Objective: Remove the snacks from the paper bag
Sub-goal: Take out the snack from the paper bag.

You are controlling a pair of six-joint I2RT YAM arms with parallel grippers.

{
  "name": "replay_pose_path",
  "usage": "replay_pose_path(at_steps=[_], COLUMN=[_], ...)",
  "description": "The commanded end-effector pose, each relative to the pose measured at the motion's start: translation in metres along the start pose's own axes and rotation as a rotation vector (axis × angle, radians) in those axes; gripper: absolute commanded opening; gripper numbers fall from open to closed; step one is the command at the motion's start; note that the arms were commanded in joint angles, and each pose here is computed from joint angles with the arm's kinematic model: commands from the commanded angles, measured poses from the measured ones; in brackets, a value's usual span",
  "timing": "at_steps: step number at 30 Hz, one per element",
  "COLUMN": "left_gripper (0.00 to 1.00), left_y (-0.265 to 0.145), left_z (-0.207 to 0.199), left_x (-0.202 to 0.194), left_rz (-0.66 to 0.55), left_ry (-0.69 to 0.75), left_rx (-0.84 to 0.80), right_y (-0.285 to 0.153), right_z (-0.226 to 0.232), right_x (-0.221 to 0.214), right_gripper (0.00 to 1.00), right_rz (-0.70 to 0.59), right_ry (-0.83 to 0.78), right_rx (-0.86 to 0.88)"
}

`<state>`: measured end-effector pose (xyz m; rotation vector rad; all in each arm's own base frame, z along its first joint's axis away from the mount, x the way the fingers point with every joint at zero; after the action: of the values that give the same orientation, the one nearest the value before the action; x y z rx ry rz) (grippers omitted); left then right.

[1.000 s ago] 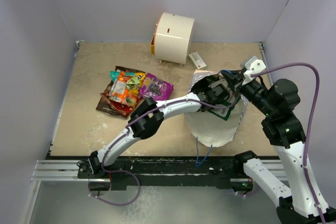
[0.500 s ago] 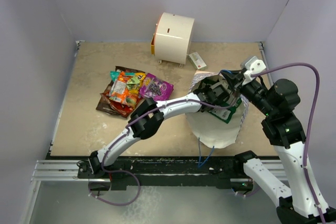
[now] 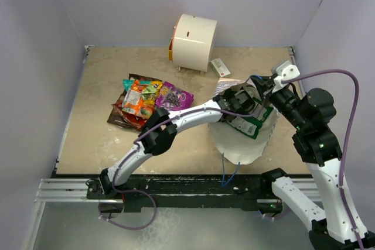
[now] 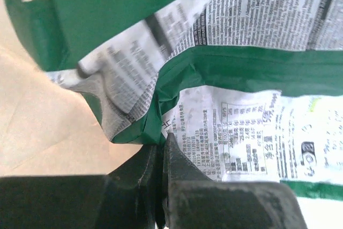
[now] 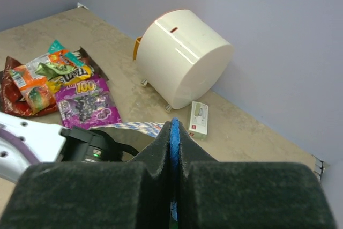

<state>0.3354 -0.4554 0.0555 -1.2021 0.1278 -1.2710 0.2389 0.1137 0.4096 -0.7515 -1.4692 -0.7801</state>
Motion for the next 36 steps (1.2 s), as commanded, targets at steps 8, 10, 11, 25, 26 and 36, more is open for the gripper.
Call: replay_pose_path(at_steps=[8,10,11,25,26,36], left_gripper=[0.00,0.00,0.00,0.00,0.00,0.00], left_y=[-0.158,-0.178,-0.187,-0.317,-0.326,-0.413], left_z=[0.023,0.018,0.015,0.069,0.076,0.166], left_x=[0.066,0.064,0.063,0.066,0.066,0.055], left_rz=[-0.262,-0.274,-0.275,-0.438,-0.459,-0.678], left_ry=[-0.093,-0.088,-0.089,-0.183,-0.186,-0.227], left_rx=[-0.182,-0.228,-0.246,-0.339,-0.337,-0.157], right_y=[0.000,0.000,0.001,0.005,0.005,-0.007], right_z=[-0.046,-0.053,-0.055,-0.079,-0.080,-0.103], right_x=[0.053,0.059,0.060,0.044,0.042,0.023], right_gripper=[0.00,0.00,0.00,0.00,0.00,0.00], right_rz=[-0.126,-0.135,-0.134,-0.051,-0.041,0.042], right_ry=[0.015,0.009,0.001,-0.017,-0.019,-0.090], right_rx=[-0.273,-0.310,-0.322,-0.444,-0.454,-0.595])
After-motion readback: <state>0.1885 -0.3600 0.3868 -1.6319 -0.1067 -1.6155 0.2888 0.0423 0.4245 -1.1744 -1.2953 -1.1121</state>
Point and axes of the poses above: each gripper's point midway between its finger pads, its own y axis out along the fingers, its own z axis along the line the jaws close on, x = y × z, the point moved 1 cm from there along -y, back along the fingers, and after that the axes turned 13 degrees about y, right-handed, at the moved point
